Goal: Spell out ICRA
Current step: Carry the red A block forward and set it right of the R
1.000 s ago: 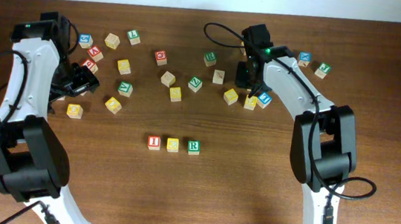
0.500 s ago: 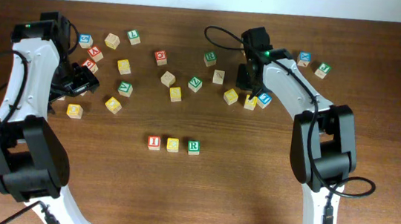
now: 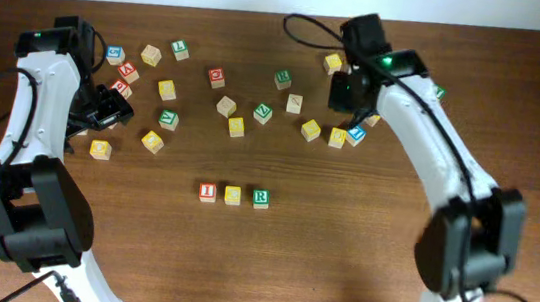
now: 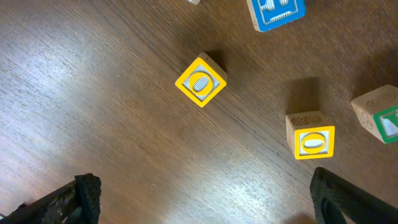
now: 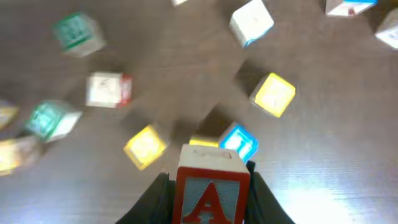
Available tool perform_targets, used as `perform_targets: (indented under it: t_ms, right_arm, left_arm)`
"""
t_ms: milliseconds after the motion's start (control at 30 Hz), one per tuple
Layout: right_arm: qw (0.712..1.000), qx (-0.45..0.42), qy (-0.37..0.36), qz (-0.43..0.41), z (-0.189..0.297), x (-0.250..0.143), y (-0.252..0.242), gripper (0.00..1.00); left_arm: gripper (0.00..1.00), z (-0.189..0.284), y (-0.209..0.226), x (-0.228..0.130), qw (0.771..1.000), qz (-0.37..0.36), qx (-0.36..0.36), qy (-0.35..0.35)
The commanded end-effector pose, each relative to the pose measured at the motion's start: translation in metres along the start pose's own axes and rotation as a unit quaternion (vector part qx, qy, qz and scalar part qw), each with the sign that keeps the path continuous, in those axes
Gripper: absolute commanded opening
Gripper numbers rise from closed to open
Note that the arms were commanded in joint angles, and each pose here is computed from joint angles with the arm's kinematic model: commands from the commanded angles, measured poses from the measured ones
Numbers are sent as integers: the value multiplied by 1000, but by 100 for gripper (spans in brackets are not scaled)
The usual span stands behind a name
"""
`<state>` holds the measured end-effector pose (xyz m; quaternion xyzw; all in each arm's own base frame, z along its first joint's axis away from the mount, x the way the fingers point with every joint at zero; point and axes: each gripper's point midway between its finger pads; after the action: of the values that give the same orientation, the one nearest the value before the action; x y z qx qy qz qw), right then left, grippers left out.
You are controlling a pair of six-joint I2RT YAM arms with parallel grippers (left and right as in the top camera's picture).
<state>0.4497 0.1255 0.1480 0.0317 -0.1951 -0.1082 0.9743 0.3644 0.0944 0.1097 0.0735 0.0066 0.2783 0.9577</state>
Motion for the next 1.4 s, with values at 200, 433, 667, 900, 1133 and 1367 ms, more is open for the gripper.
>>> perform_targets:
  t_ms: [200,433,667,900,1133,1367]
  right_arm:
    - [992,15,116,46,47,-131,57,26]
    - [990,14,134,36,-31,-206,60,26]
    - [995,10,89,34,-55,-202,54,26]
    - [996,2,91,16,-62,-207,48,27]
    - [996,4,89,15,-70,-213,44,31]
    - [995,23,93,30,-70,-214,52,29]
  left_arm:
    - [99,6,2,1,1000,1,-5,-8]
    - [99,6,2,1,1000,1,-5,-8]
    - [99,6,2,1,1000,1,-5,-8]
    - [99,6,2,1,1000,1,-5,-8]
    - [99,6,2,1,1000,1,-5,-8]
    - [99,6,2,1,1000,1,-5,-8]
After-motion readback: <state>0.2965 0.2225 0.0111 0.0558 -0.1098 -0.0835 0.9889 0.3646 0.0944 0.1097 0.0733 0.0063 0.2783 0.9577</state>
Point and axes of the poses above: each gripper's point midway between its finger pads, its own z axis back along the fingers, its own y axis along the line the jaws close on, x = y × z, and after that the axes turned 8 degrees about -z, right-handed
